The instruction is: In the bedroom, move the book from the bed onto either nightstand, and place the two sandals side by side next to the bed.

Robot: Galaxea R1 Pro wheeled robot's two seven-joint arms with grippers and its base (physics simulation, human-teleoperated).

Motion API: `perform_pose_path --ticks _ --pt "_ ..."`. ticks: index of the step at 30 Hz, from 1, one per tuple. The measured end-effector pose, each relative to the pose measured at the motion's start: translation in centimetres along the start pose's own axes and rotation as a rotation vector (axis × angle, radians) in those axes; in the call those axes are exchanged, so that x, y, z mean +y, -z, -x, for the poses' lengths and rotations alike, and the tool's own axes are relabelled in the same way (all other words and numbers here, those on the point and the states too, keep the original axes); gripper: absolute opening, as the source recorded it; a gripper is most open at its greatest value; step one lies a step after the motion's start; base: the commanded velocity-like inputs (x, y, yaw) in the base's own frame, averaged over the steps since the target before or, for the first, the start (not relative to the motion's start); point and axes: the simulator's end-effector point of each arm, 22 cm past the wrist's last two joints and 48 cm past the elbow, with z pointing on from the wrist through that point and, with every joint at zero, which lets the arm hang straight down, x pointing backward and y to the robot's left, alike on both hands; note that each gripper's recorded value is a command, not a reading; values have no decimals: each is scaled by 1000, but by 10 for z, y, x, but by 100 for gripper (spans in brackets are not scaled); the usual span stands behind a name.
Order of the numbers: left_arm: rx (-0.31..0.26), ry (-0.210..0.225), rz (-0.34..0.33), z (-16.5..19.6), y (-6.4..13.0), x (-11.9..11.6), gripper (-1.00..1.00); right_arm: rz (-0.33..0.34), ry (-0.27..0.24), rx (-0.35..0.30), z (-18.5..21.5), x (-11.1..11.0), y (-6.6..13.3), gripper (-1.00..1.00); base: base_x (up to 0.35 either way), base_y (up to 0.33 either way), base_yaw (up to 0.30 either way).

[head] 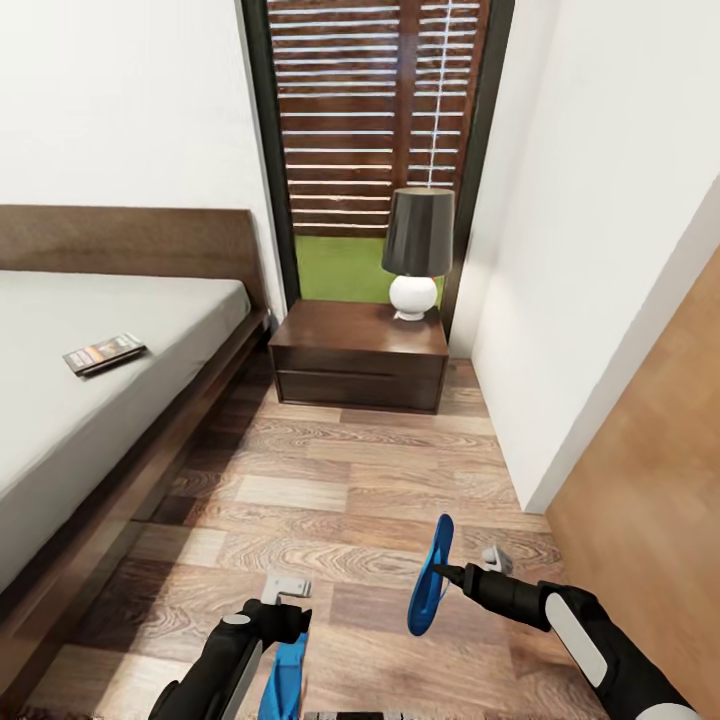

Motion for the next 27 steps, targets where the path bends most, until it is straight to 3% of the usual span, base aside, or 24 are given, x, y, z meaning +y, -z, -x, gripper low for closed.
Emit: perform_pose_path --ticks 22,27 --pt "86 16 -13 -40 -25 -2 100 -36 -58 56 -27 -35 -17 -100 0 0 0" --pt "107 20 -17 -50 -30 -3 100 -21 -42 42 -19 -31 -20 -100 0 0 0"
